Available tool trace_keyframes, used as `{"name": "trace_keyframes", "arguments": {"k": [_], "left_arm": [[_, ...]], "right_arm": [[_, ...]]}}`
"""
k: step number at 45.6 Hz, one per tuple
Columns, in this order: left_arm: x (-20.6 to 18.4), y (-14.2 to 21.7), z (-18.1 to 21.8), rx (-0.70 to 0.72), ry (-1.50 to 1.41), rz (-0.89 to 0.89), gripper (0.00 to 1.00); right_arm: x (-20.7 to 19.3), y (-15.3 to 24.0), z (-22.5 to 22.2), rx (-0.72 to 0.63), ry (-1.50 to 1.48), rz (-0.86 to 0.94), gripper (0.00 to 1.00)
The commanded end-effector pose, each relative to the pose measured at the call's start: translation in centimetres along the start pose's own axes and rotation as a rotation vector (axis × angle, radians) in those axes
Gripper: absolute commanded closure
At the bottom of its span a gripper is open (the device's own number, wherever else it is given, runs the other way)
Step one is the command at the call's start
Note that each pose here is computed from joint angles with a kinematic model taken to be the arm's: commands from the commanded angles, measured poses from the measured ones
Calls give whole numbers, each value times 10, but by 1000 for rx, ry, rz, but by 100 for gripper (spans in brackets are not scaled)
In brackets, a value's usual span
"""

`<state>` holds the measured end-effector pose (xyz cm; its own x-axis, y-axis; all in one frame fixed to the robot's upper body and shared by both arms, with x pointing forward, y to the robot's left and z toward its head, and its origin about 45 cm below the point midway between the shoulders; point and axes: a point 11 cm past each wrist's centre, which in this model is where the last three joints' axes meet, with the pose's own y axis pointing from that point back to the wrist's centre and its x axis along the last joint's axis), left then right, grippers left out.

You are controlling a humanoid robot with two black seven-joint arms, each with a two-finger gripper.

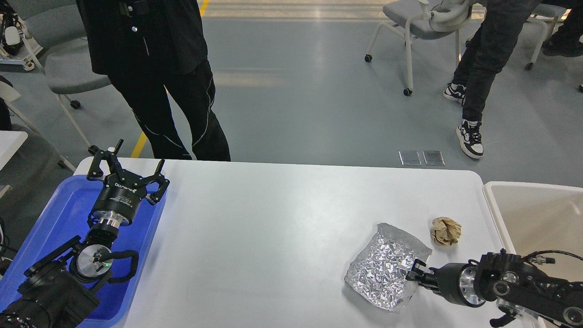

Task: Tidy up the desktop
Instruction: 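Close the right gripper on the silver foil wrapper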

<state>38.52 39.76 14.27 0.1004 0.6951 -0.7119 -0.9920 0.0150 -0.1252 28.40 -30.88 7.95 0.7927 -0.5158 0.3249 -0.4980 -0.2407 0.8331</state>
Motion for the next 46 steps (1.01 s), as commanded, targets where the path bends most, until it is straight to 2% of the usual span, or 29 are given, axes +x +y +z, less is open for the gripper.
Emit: {"name": "trace_keyframes", "arguments": {"k": [1,17,34,46], "left_arm": [[0,0,0,-1,0,1,0],[0,0,0,1,-1,0,0],[0,0,0,0,0,1,0],[0,0,0,1,-1,0,0]], "right_arm": [[2,0,1,-11,67,10,100],[10,6,6,-21,69,17,100],[44,49,0,4,113,46,100],[48,70,-6,25,132,28,100]]}}
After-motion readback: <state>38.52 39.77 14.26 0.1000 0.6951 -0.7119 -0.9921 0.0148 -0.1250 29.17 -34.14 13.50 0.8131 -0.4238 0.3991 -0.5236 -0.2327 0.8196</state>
